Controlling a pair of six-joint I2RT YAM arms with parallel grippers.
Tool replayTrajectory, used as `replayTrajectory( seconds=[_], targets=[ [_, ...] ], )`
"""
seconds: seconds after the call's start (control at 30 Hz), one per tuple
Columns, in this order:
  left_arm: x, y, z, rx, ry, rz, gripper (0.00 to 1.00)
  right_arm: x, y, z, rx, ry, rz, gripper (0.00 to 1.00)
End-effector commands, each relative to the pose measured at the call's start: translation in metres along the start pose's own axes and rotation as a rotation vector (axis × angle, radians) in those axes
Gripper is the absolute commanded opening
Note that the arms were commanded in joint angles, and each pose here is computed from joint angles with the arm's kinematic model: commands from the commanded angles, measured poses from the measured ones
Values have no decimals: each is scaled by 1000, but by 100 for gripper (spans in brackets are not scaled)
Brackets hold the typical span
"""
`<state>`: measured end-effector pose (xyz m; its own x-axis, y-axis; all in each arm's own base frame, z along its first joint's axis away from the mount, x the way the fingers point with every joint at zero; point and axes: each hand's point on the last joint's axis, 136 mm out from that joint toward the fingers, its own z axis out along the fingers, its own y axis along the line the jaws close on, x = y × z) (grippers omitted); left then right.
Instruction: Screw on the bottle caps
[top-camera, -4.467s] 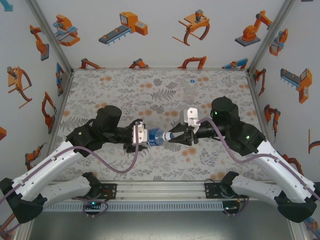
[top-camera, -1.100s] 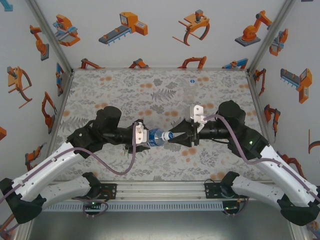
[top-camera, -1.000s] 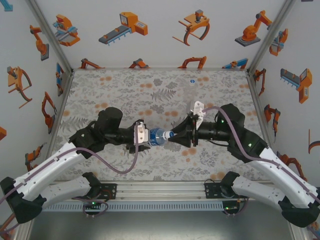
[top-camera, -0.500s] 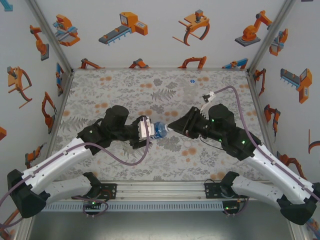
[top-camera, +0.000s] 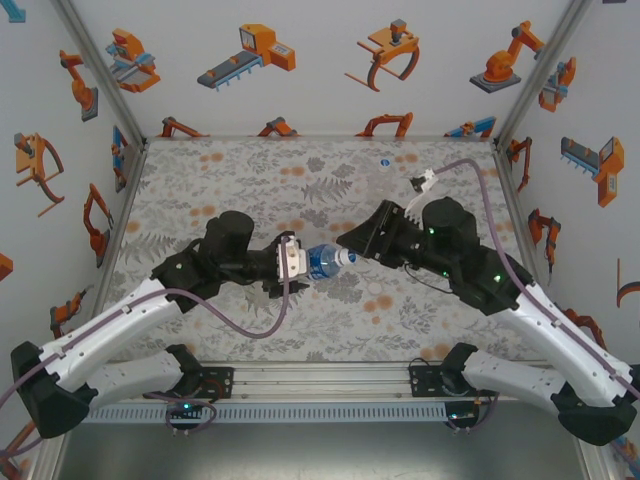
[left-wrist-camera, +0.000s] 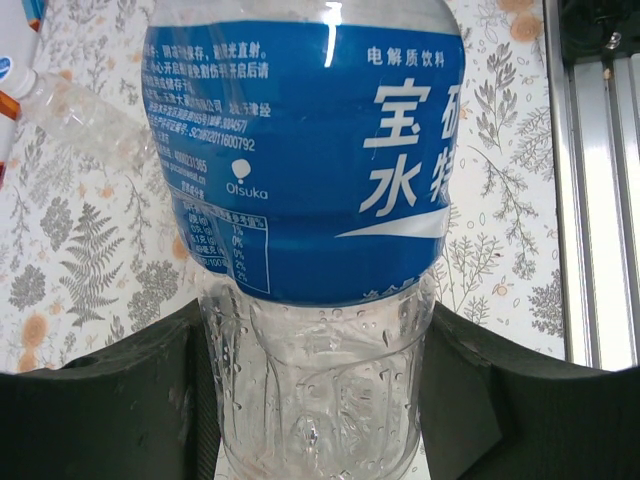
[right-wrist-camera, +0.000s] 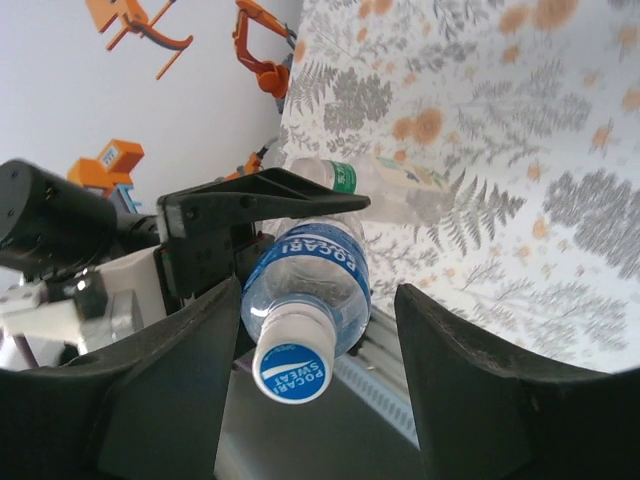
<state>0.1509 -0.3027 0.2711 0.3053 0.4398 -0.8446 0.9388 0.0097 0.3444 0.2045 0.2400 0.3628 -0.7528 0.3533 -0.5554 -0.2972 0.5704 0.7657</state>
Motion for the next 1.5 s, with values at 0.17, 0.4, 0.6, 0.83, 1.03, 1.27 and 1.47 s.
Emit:
replayTrajectory(
  seconds=[0.17, 0.4, 0.6, 0.83, 1.03, 1.27, 1.47],
  targets=[
    [-21, -5, -14, 13, -70, 31, 0, -27, 51, -28, -109, -62, -587, 56],
    [-23, -15, -21, 40, -80, 31, 0, 26, 107, -53, -556, 67, -1104, 54],
    [-25, -25, -26, 85, -98, 37, 0, 68, 110, -76, -838, 101, -1371, 54],
    [-26, -30, -28, 114, -99, 28, 0, 75, 100, -68, -850, 71, -1416, 54],
    [-26, -30, -28, 112, -96, 35, 0, 77, 91, -56, -815, 100, -1406, 51],
    [-25, -31, -28, 111, -96, 31, 0, 78, 83, -49, -778, 107, -1406, 45],
    [-25, -31, -29, 110, -95, 30, 0, 80, 81, -45, -777, 117, -1400, 42]
  ],
)
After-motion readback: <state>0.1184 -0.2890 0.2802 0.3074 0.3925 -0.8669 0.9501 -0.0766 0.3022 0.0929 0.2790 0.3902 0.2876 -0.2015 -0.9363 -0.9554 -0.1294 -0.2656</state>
